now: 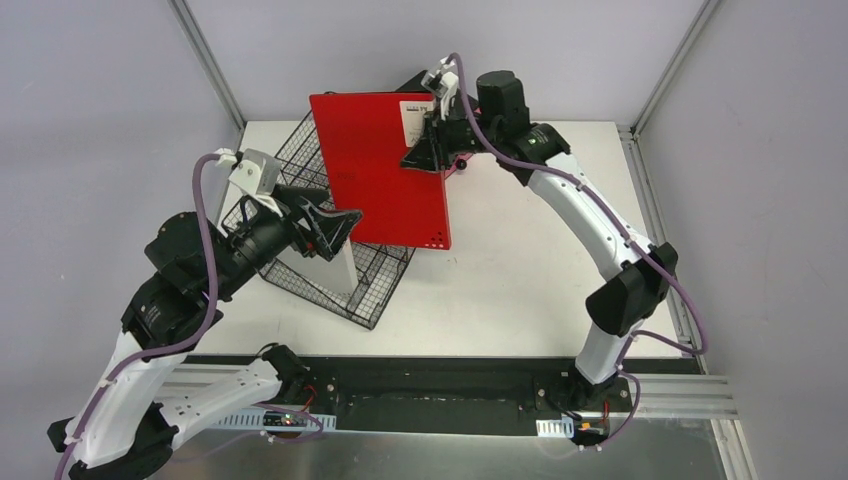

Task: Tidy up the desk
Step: Place the folder in the storage box.

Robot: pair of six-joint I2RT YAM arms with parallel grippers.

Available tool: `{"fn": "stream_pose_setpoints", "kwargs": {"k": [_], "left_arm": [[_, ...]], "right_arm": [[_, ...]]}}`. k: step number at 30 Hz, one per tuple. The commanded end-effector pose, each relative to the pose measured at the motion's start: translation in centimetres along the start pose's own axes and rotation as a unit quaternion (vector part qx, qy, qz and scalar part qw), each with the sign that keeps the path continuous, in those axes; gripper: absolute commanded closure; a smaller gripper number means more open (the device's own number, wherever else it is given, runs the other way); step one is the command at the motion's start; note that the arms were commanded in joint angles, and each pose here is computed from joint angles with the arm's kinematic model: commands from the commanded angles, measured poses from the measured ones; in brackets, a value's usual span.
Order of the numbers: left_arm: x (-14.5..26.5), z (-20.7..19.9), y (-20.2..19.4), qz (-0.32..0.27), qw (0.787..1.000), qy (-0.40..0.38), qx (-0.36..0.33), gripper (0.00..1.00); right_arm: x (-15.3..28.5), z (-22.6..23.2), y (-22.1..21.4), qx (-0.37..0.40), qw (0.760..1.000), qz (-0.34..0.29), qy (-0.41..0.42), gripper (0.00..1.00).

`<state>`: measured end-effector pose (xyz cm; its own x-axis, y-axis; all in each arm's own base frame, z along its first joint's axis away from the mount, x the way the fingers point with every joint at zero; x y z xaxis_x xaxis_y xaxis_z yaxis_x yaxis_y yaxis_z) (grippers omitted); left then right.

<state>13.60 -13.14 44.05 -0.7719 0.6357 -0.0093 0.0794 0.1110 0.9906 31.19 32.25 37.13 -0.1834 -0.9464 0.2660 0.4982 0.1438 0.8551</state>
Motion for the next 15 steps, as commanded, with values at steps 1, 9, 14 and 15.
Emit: {"fn": "stream_pose_setpoints", "kwargs": {"k": [1,9,14,15], "left_arm": [[0.7,0.3,-0.1,-0.021,1.0,-0.002,-0.021,0.21],[2.1,1.4,-1.5,-0.031,0.998,0.02,-0.052,0.2],[2.2,1.9,-2.4,-0.04,0.996,0.029,-0.072,0.2],[2.1,2.0,-2.6,-0.041,0.996,0.029,-0.076,0.21]], "right_arm": [[-0.7,1.6,3.8,0.064,0.996,-0.06,0.013,1.0],[-3.4,2.4,3.9,0.123,0.987,-0.096,-0.024,1.0],[-5.0,3.2,4.7,0.154,0.977,-0.147,-0.035,1.0],[-5.2,3.4,5.1,0.16,0.974,-0.156,-0.034,1.0]]}}
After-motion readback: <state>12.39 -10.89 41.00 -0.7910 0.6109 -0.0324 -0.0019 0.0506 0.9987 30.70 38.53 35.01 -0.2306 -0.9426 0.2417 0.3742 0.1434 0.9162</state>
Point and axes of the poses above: each gripper's point midway between its finger pads, its own x axis back along the fingers, its own z axis along the line the jaws close on, y = z × x, the point moved 5 cm from there along x, back along the fingers, and after that the axes turned 7 degrees about -x, right-handed, at the moved point
